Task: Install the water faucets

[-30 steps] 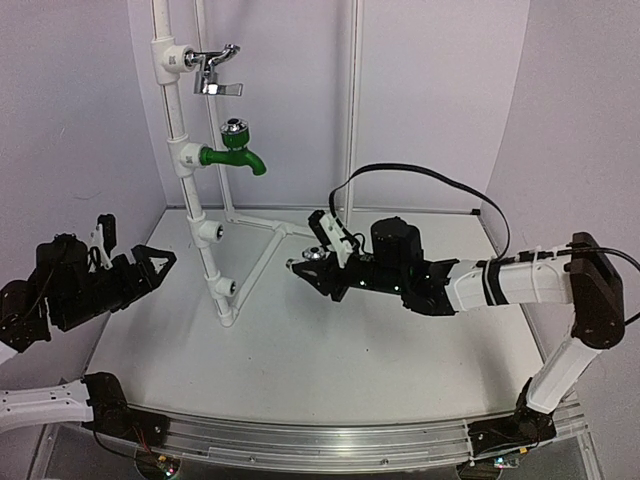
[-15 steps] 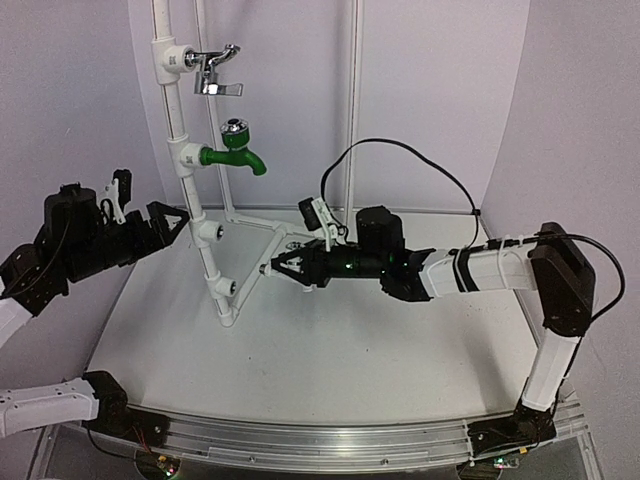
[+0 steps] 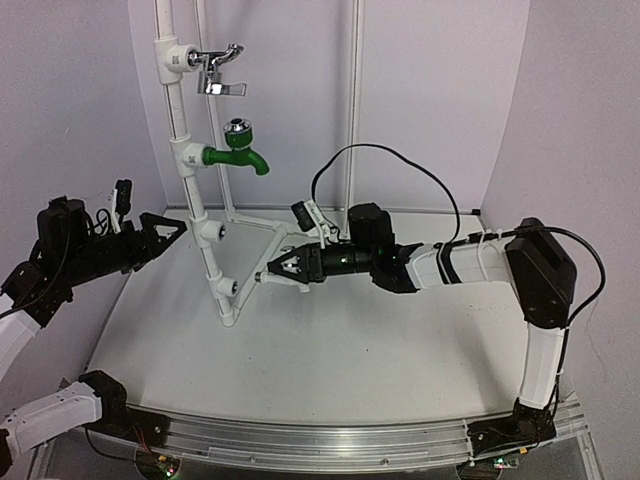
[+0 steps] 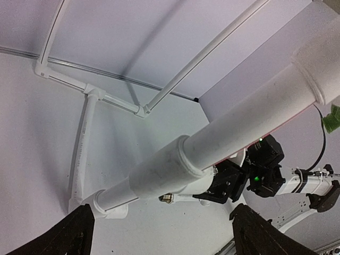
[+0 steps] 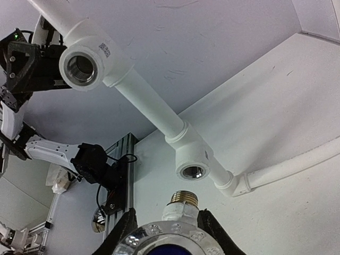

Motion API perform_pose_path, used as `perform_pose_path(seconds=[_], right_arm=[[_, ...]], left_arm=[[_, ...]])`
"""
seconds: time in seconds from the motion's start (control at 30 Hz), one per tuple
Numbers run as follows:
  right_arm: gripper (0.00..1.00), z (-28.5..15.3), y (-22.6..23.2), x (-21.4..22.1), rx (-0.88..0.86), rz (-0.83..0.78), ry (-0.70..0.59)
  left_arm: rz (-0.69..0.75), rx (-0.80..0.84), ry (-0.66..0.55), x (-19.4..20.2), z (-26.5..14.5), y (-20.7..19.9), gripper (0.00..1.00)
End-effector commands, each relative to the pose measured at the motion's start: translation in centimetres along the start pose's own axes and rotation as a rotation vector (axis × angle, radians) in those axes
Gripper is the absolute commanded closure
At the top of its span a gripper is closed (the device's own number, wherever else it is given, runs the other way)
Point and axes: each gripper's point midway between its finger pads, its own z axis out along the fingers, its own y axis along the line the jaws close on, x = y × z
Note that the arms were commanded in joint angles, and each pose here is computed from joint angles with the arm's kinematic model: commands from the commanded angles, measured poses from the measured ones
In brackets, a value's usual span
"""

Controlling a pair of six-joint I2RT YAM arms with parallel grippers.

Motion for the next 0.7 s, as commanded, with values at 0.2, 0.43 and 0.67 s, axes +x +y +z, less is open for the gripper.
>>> perform_pose_path(seconds=[0.2, 0.43, 0.67], right_arm=[[1.00, 0.2, 10.1, -5.4, -0.420, 0.111, -0.238], [1.00, 2.6, 13.3, -4.9, -0.519, 0.134, -0.261], [1.00, 3.4, 14.1, -4.4, -0.543, 0.159, -0.255]], left_arm=[[-0.029, 0.349, 0.251, 6.2, -1.1, -4.1, 0.04], [-0.055, 0.468, 0.350, 8.1, -0.9, -5.0, 0.10], [-0.093, 0.533, 0.394, 9.0, -0.5, -5.5, 0.24]])
